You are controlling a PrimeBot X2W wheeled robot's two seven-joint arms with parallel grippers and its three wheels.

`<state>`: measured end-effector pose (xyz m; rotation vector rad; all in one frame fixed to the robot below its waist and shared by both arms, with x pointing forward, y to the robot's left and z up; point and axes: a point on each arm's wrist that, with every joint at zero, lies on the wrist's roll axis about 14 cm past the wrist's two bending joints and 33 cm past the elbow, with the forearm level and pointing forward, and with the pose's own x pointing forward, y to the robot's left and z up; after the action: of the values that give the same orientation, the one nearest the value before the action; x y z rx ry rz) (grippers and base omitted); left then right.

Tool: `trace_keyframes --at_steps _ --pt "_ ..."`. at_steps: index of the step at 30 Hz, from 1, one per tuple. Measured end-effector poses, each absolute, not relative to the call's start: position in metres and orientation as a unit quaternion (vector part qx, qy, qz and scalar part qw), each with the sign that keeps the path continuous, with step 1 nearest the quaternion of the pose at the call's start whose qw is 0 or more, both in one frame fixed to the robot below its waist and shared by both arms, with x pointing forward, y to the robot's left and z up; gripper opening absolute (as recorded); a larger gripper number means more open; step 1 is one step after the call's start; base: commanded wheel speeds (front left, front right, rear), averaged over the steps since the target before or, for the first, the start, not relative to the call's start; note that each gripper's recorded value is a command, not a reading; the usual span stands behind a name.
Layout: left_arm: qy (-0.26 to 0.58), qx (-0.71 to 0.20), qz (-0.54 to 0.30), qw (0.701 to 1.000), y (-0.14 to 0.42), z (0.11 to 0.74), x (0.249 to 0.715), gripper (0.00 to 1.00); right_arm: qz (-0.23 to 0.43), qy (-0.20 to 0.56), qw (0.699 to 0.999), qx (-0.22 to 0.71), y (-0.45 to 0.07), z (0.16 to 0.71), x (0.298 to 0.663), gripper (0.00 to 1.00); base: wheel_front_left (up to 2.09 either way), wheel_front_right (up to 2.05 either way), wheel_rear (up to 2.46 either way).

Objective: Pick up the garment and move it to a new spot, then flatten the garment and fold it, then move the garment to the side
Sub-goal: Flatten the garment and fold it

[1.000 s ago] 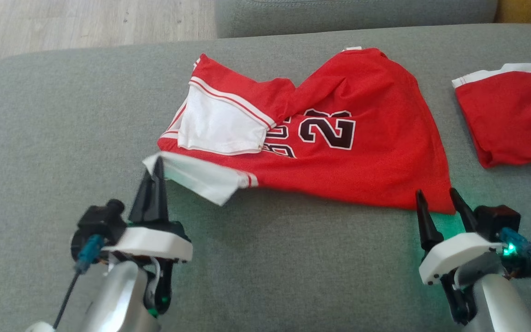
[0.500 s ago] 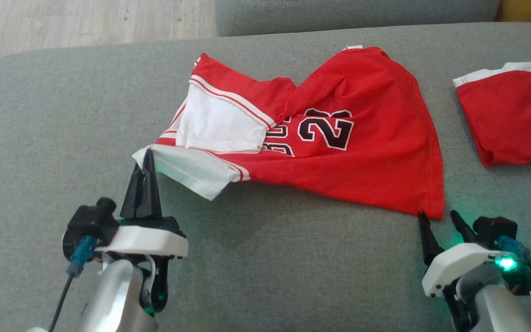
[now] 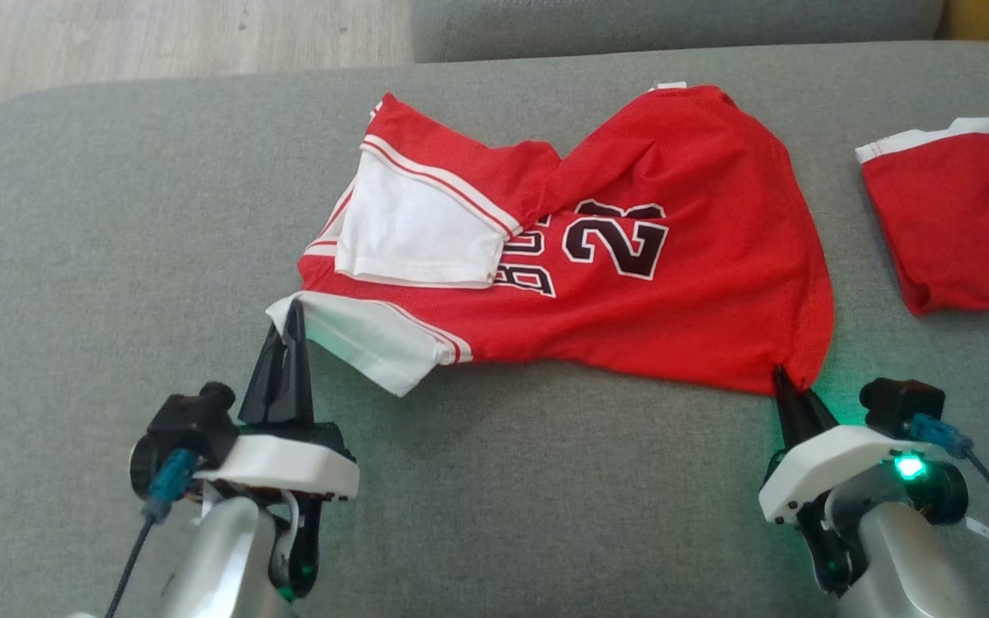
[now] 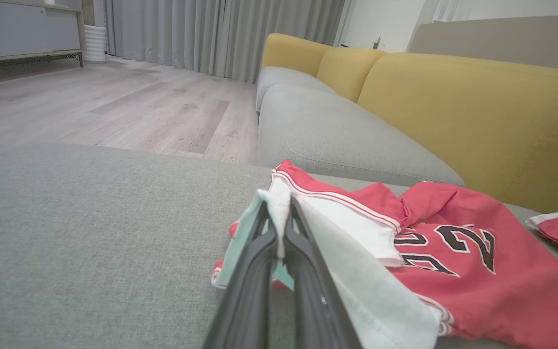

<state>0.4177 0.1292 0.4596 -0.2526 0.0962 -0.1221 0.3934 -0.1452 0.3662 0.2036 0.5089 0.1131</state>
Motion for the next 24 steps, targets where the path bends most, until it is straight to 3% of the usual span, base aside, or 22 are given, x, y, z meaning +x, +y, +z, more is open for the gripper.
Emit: trace_keyframes --at_steps 7,14,18,24 --pt "0.000 -0.131 -0.056 0.990 0.136 0.490 0.423 0.00 0.070 0.161 0.979 0.103 -0.139 0.409 0.409 0.00 0.00 0.00 0.00" --pt "-0.125 -0.148 -0.073 0.978 0.140 0.575 0.426 0.00 0.116 -0.057 0.989 0.067 -0.131 0.549 0.443 0.00 0.00 0.00 0.00" --pt "-0.241 -0.174 -0.085 0.951 0.144 0.658 0.423 0.00 0.148 -0.165 0.975 0.021 -0.129 0.629 0.438 0.00 0.00 0.00 0.00" --pt "-0.404 -0.202 -0.118 0.884 0.144 0.783 0.384 0.00 0.190 -0.259 0.946 -0.042 -0.116 0.717 0.413 0.00 0.00 0.00 0.00"
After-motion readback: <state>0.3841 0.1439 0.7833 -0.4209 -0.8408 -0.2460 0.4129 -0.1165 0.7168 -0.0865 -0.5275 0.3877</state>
